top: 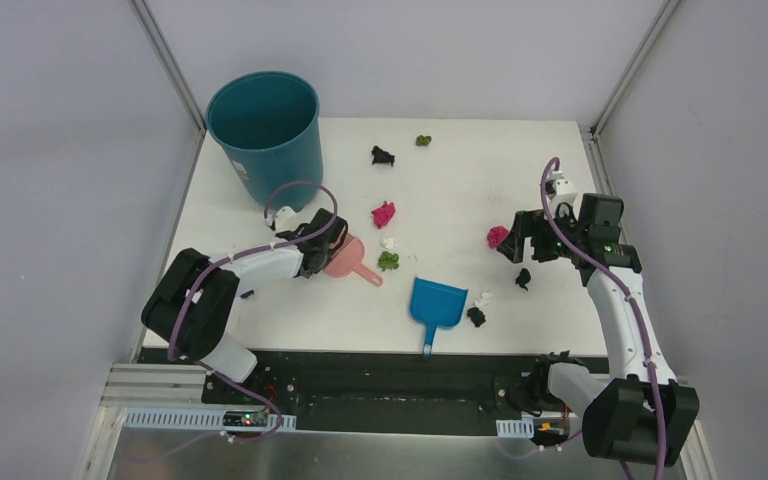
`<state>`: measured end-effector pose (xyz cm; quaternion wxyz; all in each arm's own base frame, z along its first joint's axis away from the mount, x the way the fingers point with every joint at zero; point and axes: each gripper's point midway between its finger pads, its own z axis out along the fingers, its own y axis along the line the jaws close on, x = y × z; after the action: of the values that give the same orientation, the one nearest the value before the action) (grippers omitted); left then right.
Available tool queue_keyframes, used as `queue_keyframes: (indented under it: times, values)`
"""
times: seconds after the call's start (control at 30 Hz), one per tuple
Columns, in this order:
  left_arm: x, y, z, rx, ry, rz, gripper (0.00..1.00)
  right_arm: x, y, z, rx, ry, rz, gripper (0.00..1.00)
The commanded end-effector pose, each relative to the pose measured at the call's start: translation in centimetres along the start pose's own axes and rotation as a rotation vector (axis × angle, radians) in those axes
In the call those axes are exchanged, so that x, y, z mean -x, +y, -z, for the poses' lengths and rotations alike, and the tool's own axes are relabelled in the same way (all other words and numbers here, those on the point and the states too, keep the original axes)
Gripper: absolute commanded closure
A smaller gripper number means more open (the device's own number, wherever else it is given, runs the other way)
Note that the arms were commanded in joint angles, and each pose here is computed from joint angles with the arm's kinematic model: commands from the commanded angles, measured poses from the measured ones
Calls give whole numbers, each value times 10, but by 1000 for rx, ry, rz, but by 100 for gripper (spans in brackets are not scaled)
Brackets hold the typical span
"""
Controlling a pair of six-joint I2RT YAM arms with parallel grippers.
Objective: Sweep away the paper scraps from the table
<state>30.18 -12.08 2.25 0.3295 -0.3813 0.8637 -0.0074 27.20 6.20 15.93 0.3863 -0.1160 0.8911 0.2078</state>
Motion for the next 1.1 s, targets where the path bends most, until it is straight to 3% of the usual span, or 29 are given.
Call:
queue_keyframes:
  times: [0.0,0.2,0.4,0.53,0.67,0.87,1.07]
  values:
    - [-4,-16,0,-50,43,-15,100,18,12,5,58,-46,46,3]
    - [10,-20,23,-133,11,-49,100,16,23,4,116,-45,34,3]
    - [59,-38,82,-397,-159,-93,100,30,44,1,177,-67,7,10]
    - [76,-53,119,-584,-237,-178,100,33,91,1,415,-35,61,10]
    - [76,-63,142,-699,-228,-204,100,34,140,-5,565,51,129,10]
    - [73,-71,164,-762,-119,-17,100,33,176,-29,509,133,283,8]
    - [68,-67,162,-725,7,297,100,26,207,-49,467,230,389,6]
